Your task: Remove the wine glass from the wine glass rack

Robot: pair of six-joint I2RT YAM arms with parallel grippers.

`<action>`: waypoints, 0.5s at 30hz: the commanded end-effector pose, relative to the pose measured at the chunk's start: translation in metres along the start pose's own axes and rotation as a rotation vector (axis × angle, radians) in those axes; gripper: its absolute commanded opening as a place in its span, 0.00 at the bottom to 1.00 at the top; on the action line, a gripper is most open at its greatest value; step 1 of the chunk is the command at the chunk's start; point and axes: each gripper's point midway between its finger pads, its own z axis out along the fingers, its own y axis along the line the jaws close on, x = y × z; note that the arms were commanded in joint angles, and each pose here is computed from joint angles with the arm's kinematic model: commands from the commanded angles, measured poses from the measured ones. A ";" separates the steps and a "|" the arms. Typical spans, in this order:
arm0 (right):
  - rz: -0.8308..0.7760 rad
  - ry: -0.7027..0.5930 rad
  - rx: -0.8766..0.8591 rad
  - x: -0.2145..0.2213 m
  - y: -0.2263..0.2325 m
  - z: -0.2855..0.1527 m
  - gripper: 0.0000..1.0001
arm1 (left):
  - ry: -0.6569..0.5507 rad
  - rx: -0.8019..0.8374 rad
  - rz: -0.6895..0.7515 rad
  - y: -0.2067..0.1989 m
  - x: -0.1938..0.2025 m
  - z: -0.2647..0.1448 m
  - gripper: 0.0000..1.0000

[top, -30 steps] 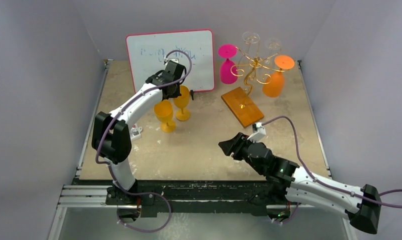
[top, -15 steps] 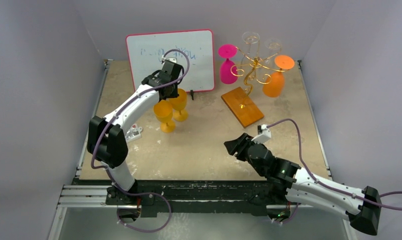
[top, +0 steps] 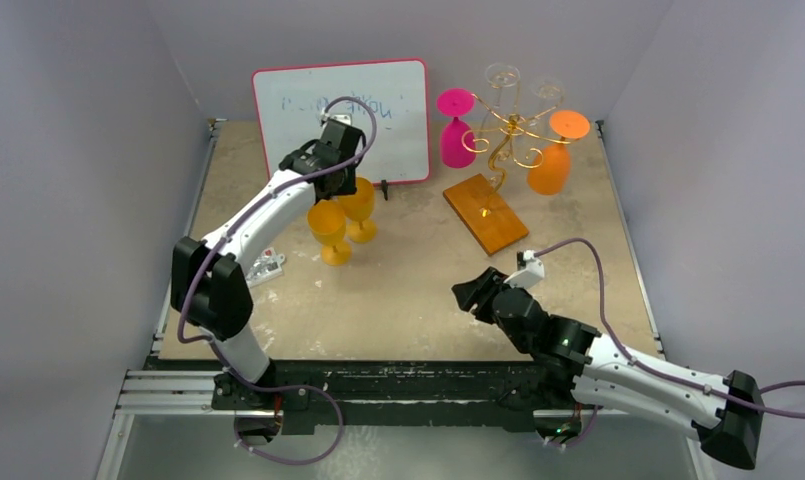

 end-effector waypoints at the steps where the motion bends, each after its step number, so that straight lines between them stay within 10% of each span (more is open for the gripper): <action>1: 0.004 -0.077 0.062 -0.020 -0.002 0.001 0.59 | -0.179 0.038 -0.074 0.011 -0.055 -0.054 0.36; 15: 0.319 0.089 -0.059 -0.071 -0.069 0.058 0.61 | -0.326 0.152 -0.196 0.040 -0.058 -0.146 0.62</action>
